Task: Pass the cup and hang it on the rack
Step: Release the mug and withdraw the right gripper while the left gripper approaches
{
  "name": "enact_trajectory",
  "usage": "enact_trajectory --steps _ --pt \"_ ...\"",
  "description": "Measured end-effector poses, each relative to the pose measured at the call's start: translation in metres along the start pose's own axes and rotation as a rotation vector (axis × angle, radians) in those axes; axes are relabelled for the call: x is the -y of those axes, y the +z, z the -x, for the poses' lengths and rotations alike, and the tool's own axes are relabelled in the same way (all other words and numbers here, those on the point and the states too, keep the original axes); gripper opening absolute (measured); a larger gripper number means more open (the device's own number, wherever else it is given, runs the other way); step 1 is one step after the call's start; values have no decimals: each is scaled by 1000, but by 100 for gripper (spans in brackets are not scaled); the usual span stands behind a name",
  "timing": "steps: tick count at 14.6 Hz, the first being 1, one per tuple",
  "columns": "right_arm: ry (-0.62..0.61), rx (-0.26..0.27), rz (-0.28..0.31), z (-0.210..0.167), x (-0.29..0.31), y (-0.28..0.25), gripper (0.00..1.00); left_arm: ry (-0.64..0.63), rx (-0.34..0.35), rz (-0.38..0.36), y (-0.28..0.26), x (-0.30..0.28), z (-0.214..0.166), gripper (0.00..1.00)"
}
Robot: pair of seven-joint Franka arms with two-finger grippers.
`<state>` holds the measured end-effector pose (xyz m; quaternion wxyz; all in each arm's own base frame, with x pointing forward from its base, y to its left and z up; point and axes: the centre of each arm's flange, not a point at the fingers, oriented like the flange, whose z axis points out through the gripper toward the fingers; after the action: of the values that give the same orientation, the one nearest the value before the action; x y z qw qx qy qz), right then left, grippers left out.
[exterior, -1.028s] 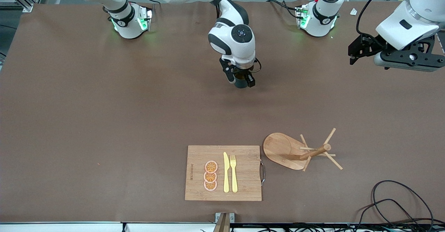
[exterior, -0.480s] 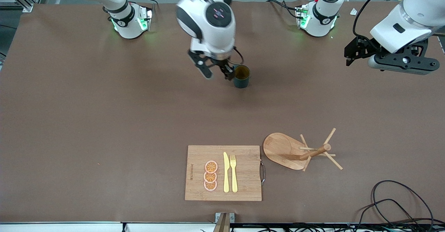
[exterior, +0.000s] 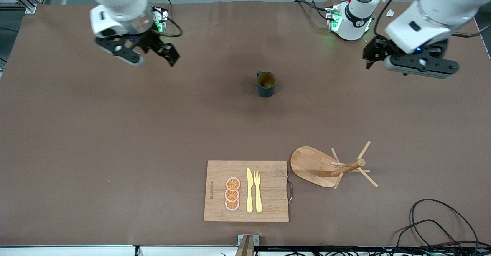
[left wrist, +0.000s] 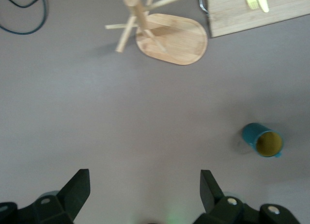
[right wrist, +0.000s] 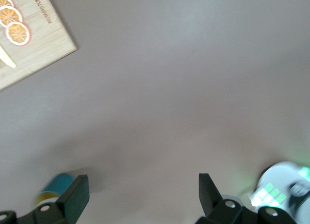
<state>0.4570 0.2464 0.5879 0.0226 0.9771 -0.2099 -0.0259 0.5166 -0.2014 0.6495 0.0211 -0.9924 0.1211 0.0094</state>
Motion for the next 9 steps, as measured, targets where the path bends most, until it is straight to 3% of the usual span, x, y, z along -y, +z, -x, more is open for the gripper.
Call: enact_trajectory --steps 5,9 --pt "-231 -21 9 -67 -82 0 100 -85 51 -23 29 -123 16 100" --pt "-345 -28 -1 -120 -154 -1 100 -220 54 -180 91 -211 27 100"
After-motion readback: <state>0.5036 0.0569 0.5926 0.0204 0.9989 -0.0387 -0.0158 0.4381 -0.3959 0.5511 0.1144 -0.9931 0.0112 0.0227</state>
